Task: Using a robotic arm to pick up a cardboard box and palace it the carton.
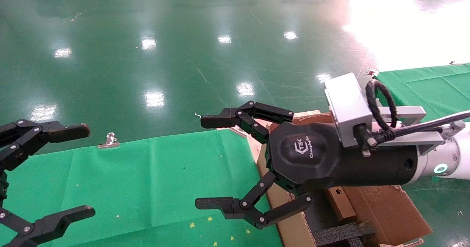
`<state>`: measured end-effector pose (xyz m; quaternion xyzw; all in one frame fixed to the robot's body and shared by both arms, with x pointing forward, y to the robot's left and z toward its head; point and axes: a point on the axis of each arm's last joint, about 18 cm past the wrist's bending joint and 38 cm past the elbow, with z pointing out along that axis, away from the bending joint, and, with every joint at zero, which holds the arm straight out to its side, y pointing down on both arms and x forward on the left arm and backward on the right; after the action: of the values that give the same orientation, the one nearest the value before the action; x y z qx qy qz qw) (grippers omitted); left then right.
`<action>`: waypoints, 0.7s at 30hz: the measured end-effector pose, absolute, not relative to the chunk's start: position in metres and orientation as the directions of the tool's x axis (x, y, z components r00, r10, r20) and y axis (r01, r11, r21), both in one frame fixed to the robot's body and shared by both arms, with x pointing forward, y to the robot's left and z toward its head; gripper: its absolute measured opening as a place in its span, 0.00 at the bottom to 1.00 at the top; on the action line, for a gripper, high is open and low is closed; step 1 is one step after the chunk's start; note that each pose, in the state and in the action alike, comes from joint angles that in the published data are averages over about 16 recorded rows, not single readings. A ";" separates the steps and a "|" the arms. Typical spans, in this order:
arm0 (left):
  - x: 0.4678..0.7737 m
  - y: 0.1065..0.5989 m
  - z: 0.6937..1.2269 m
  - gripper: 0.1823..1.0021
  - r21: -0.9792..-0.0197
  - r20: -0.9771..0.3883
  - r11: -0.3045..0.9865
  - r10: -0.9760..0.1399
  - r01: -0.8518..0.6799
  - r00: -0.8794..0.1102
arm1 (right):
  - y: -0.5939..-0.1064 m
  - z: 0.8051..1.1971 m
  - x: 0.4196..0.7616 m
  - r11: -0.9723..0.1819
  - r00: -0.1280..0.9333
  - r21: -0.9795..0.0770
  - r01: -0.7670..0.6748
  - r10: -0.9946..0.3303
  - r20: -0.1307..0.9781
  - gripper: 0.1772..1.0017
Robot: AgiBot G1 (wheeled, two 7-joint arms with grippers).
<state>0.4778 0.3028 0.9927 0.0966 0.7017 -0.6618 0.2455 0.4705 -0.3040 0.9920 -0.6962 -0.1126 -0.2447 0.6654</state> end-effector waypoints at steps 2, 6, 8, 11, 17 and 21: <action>0.478 0.303 0.993 1.00 -0.881 -0.472 0.105 -0.189 0.460 -0.861 | -0.304 0.992 0.471 -0.091 0.856 -0.873 0.479 -0.170 0.488 1.00; 0.478 0.303 0.993 1.00 -0.881 -0.472 0.105 -0.189 0.460 -0.861 | -0.303 0.992 0.472 -0.097 0.858 -0.875 0.474 -0.172 0.484 1.00; 0.478 0.303 0.993 1.00 -0.881 -0.472 0.105 -0.189 0.460 -0.861 | -0.303 0.992 0.473 -0.099 0.858 -0.876 0.472 -0.173 0.483 1.00; 0.478 0.303 0.993 1.00 -0.881 -0.472 0.105 -0.189 0.460 -0.861 | -0.303 0.992 0.473 -0.102 0.859 -0.877 0.470 -0.174 0.481 1.00; 0.478 0.303 0.993 1.00 -0.881 -0.472 0.105 -0.189 0.460 -0.861 | -0.302 0.992 0.474 -0.107 0.860 -0.878 0.467 -0.176 0.479 1.00; 0.478 0.303 0.993 1.00 -0.881 -0.472 0.105 -0.189 0.460 -0.861 | -0.302 0.992 0.475 -0.108 0.860 -0.878 0.466 -0.176 0.478 1.00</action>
<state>0.4778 0.3028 0.9927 0.0966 0.7017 -0.6618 0.2455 0.4746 -0.3024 0.9919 -0.7034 -0.1028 -0.2433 0.6599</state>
